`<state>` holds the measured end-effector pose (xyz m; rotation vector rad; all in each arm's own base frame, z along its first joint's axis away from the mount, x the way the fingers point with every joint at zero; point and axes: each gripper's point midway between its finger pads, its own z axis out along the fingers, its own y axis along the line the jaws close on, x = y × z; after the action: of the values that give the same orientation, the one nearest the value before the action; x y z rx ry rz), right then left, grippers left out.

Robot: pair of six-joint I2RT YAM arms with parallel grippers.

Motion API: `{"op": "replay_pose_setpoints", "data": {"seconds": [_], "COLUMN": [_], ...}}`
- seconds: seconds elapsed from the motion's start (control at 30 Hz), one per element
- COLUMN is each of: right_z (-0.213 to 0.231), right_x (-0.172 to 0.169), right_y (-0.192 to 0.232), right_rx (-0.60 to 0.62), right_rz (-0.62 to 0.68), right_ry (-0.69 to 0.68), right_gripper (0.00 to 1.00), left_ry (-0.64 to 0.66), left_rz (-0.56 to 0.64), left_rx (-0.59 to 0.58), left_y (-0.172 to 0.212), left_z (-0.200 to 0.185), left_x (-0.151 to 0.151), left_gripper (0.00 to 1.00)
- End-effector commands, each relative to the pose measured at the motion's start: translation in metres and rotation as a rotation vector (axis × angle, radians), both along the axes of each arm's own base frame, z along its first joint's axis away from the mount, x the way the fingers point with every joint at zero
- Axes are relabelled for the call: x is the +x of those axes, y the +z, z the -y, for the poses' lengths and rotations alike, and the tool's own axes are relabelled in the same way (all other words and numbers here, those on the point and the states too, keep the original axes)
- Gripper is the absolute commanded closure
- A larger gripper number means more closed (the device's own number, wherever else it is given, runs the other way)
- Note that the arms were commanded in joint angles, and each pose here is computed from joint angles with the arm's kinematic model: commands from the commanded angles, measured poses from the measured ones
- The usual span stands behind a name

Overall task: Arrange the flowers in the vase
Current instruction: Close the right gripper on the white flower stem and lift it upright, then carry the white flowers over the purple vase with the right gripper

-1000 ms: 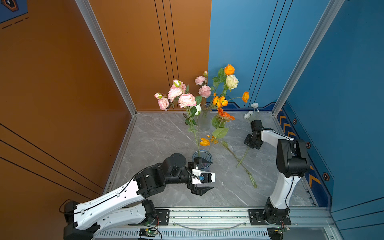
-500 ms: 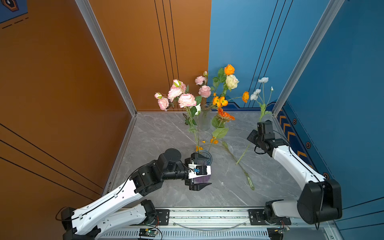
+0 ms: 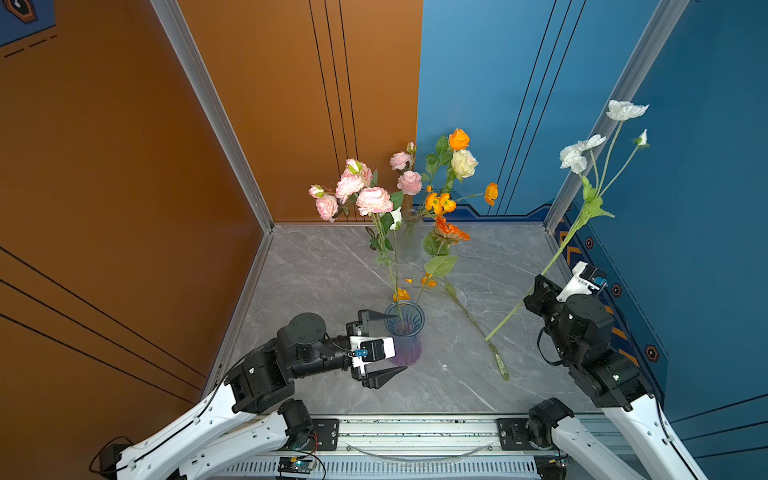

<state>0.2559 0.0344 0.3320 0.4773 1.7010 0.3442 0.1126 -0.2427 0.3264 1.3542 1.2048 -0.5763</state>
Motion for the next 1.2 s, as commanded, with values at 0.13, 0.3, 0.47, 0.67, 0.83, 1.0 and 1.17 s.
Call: {"op": "replay_pose_setpoints", "data": {"seconds": [0.13, 0.3, 0.47, 0.67, 0.83, 1.0, 1.17], "right_z": [-0.061, -0.145, -0.208, -0.256, -0.292, -0.316, -0.326], "right_x": [-0.010, -0.023, -0.036, -0.033, -0.029, -0.030, -0.031], "right_y": [0.058, 0.101, 0.136, 0.146, 0.129, 0.098, 0.064], "right_rx": [-0.099, -0.252, -0.316, -0.283, -0.291, -0.329, -0.383], "right_rz": [0.280, 0.433, 0.557, 0.606, 0.608, 0.605, 0.578], "right_ry": [0.244, 0.494, 0.640, 0.745, 0.828, 0.910, 0.957], "right_gripper": [1.00, 1.00, 1.00, 1.00, 1.00, 1.00, 1.00], "left_ry": [0.127, 0.166, 0.187, 0.197, 0.198, 0.189, 0.180], "left_rz": [-0.112, -0.125, -0.124, -0.116, -0.115, -0.116, -0.122], "left_rx": [-0.017, -0.011, 0.004, 0.004, 0.004, -0.001, 0.001], "left_y": [-0.024, -0.031, -0.035, -0.034, -0.034, -0.033, -0.034], "left_z": [-0.023, -0.028, -0.030, -0.031, -0.032, -0.032, -0.030], "left_x": [0.004, 0.007, 0.010, 0.011, 0.011, 0.009, 0.008], "left_gripper": [0.02, 0.02, 0.02, 0.02, 0.02, 0.02, 0.02]}}
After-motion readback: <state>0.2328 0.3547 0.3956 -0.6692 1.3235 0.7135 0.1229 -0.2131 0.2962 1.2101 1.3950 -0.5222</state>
